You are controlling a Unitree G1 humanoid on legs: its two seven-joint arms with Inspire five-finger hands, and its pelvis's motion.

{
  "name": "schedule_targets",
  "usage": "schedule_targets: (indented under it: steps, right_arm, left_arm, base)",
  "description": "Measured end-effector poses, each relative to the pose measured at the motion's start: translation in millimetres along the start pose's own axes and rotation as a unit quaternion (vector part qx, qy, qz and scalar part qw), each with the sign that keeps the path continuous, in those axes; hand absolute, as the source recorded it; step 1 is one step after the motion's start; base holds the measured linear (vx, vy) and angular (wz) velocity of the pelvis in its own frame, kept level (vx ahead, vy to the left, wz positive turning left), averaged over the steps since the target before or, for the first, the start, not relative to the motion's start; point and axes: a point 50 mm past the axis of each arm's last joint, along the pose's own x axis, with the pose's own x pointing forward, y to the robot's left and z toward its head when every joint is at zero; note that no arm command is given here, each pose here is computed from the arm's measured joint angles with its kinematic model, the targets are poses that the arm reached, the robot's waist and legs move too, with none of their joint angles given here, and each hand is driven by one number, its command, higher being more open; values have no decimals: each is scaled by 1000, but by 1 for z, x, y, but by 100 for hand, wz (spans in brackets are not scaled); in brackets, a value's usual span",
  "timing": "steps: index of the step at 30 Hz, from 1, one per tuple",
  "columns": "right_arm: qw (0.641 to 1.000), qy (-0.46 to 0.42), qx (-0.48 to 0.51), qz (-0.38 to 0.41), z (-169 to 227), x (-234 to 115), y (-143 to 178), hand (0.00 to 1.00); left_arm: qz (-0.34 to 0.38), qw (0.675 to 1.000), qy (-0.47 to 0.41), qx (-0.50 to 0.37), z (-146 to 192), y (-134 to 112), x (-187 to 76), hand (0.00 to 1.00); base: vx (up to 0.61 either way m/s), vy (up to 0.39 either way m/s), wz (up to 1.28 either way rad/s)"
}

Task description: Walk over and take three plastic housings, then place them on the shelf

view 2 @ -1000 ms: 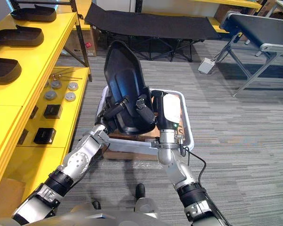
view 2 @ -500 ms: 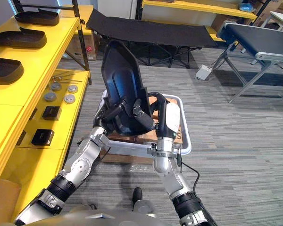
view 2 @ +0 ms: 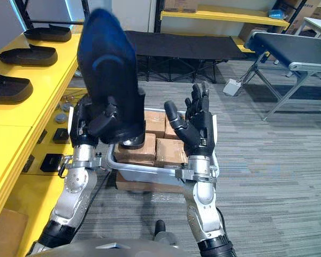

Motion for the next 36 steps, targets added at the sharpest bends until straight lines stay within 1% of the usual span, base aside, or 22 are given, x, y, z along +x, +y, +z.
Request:
schedule_targets:
  steps: [4, 7, 8, 10, 11, 12, 13, 16, 21, 25, 27, 29, 31, 33, 36]
  right_arm:
    - [996, 36, 78, -8, -7, -19, -13, 100]
    - [992, 65, 95, -46, -10, -37, -27, 100]
    - [991, 78, 77, -70, -11, -44, -34, 100]
    - [988, 106, -19, -114, -11, -55, -43, 100]
    - [984, 114, -48, -124, -11, -58, -46, 100]
    - [977, 129, -88, -142, -12, -62, -50, 100]
    - [971, 141, -107, -161, -13, -67, -53, 100]
    - [962, 160, -117, -189, -17, -73, -58, 100]
    - [950, 180, -123, -222, -24, -78, -65, 100]
    - [950, 203, -102, -213, -39, -69, -64, 100]
    - [953, 227, -99, -172, -53, -58, -57, 100]
    - [958, 232, -100, -138, -59, -49, -51, 100]
    - [964, 225, -109, -87, -63, -34, -38, 100]
    - [969, 212, -107, -74, -62, -23, -34, 100]
    - [968, 198, -119, -100, -56, -20, -40, 100]
  left_arm:
    - [23, 996, -1, 85, -8, 13, -7, 0]
    - [49, 995, 11, 87, -11, 25, -10, 0]
    - [59, 996, 16, 67, -11, 29, -10, 0]
    - [77, 997, 23, 8, -11, 36, -10, 0]
    - [81, 996, 25, -7, -11, 37, -10, 0]
    - [93, 995, 28, -29, -10, 41, -13, 0]
    - [102, 993, 30, -44, -11, 45, -16, 0]
    - [121, 990, 35, -57, -9, 53, -22, 0]
    - [154, 986, -3, -57, 10, 68, -25, 0]
    - [215, 973, -65, -55, 39, 88, -28, 0]
    - [266, 960, -79, -42, 46, 106, -36, 0]
    - [300, 950, -76, -31, 46, 118, -44, 0]
    - [327, 943, -60, -15, 42, 130, -56, 0]
    - [318, 947, -45, -20, 39, 132, -63, 0]
    - [269, 961, -36, -44, 36, 125, -62, 0]
  base:
    - [7, -5, -2]
    - [45, -4, -7]
    - [56, 0, -9]
    - [22, -1, -3]
    - [-23, -2, -3]
    - [0, 0, 0]
    - [-35, 0, -4]
    - [-56, -5, -6]
    - [-61, -15, 14]
    - [-38, -28, 64]
    - [0, -35, 70]
    - [-1, -48, 61]
    - [-20, -51, 90]
    - [-33, -15, 129]
    - [-3, 59, 168]
